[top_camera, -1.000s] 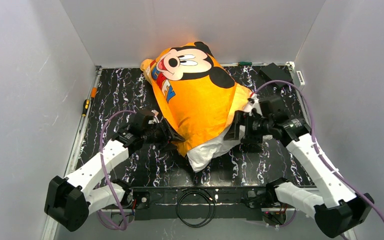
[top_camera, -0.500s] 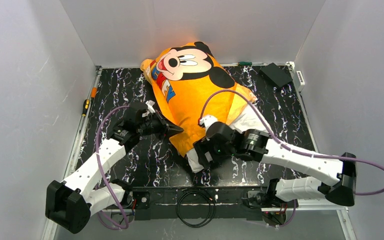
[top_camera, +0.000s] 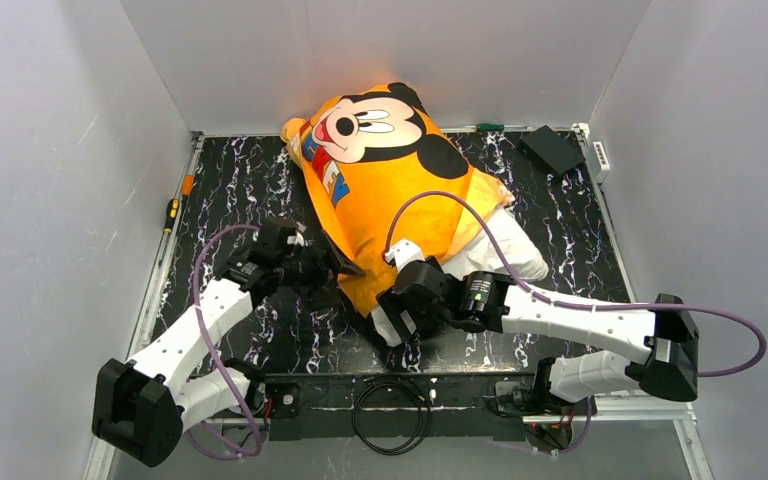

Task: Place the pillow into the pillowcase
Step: Stuff the pillow into the pillowcase.

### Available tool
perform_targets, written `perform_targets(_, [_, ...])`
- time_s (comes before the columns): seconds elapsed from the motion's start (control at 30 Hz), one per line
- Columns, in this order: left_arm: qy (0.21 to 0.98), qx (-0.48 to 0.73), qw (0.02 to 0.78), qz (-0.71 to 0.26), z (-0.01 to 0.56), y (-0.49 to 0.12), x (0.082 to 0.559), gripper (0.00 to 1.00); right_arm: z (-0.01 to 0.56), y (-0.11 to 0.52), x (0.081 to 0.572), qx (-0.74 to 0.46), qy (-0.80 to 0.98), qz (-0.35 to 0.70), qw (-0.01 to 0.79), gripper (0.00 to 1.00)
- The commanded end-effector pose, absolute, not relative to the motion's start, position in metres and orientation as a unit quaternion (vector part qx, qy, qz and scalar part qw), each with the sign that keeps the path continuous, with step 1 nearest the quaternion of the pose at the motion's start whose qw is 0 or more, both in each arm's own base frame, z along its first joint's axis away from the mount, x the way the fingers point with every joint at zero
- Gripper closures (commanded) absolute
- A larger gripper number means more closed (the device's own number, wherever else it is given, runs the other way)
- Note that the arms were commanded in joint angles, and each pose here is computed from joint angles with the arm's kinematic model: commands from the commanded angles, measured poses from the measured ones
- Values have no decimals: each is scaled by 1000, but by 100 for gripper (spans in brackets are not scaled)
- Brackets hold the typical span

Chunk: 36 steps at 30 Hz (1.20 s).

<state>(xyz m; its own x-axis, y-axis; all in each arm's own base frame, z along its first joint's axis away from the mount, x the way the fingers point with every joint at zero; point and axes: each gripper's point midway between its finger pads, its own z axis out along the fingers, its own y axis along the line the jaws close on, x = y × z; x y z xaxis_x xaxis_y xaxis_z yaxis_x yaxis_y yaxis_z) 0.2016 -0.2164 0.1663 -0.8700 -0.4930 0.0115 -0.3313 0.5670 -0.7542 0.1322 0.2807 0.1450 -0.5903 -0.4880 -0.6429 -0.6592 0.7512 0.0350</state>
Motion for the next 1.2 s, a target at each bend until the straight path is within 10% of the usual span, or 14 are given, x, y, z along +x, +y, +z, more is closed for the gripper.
perform_targets(0.0, [886, -250, 73, -383, 123, -211, 192, 10, 146, 289, 149, -320, 870, 126, 353, 2])
perform_targets(0.1, [872, -244, 78, -416, 115, -223, 205, 16, 149, 292, 159, -310, 872, 137, 354, 2])
perform_targets(0.37, [846, -218, 168, -456, 165, -233, 246, 100, 165, 302, 191, -277, 875, 161, 363, 7])
perform_targets(0.53, [839, -219, 188, -462, 184, -229, 245, 100, 176, 300, 205, -254, 877, 179, 367, 8])
perform_targets(0.8, [831, -261, 182, -456, 167, -207, 216, 26, 203, 303, 218, -222, 870, 232, 375, 8])
perform_targets(1.17, [786, -236, 168, -546, 164, -241, 249, 7, 220, 319, 217, -227, 862, 269, 363, 8])
